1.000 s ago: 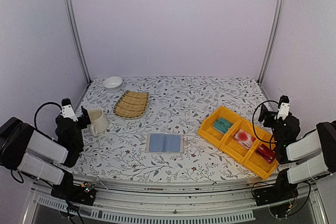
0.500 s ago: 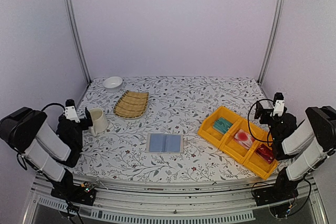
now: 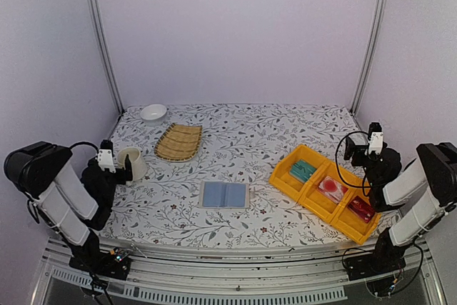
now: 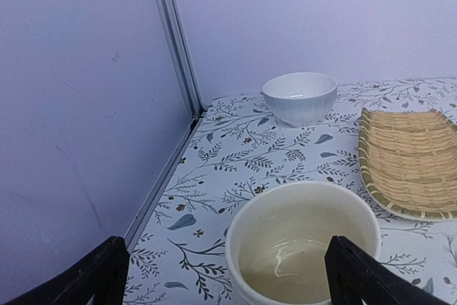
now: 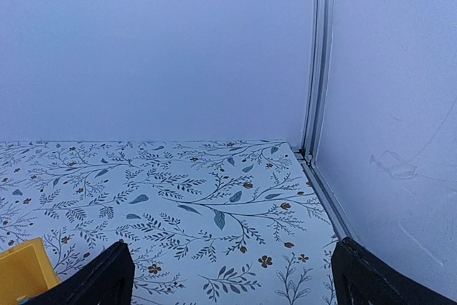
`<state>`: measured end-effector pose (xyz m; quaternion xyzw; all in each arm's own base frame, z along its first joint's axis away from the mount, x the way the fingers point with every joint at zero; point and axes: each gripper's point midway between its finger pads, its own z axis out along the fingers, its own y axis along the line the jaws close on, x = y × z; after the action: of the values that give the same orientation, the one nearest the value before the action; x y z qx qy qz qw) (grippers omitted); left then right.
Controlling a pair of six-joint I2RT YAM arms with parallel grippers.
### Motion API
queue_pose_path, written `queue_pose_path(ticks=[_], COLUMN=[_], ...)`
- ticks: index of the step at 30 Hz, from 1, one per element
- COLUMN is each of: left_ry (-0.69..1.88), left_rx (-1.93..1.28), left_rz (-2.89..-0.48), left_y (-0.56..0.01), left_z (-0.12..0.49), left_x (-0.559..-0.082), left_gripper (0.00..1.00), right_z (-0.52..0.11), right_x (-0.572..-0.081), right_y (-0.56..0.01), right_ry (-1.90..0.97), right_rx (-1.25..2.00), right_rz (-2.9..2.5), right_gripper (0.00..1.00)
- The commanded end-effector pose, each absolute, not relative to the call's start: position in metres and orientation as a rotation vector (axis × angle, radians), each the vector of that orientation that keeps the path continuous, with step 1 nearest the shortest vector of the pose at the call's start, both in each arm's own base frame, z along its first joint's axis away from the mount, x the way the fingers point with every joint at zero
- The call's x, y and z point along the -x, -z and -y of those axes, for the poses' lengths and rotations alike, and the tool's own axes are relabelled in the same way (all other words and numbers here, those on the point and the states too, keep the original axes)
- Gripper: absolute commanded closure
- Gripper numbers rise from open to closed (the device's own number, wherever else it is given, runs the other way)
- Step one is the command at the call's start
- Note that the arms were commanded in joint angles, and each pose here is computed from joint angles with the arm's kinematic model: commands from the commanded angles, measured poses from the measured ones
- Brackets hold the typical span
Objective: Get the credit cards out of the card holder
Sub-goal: Reset both arms
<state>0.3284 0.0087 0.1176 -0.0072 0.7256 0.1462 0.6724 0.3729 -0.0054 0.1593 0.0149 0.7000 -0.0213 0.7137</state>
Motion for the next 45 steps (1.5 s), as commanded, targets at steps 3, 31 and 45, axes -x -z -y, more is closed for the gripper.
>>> queue_pose_path(ticks=[3,31,45], left_ry=[-0.264,-0.242,-0.241], left_rx=[0.039,0.126,0.126], left_rz=[-1.368,-1.453,-1.452], left_y=[-0.182,-0.171,-0.171], left_z=[-0.002,-0.022,-0.022], left_x=[-0.328,-0.348,-0.348], left_gripper=[0.02,0.02,0.02], right_z=[0.007,0.007,0.008], right_x=[-0.377,-0.377,-0.377], right_y=[-0.160,-0.159,-0.159], right_ry=[0.050,0.051,0.052], right_rx=[-0.041,-0.042,-0.042], right_rz=[-1.555,-1.556,-1.556], right_gripper=[0.01,0.01,0.01])
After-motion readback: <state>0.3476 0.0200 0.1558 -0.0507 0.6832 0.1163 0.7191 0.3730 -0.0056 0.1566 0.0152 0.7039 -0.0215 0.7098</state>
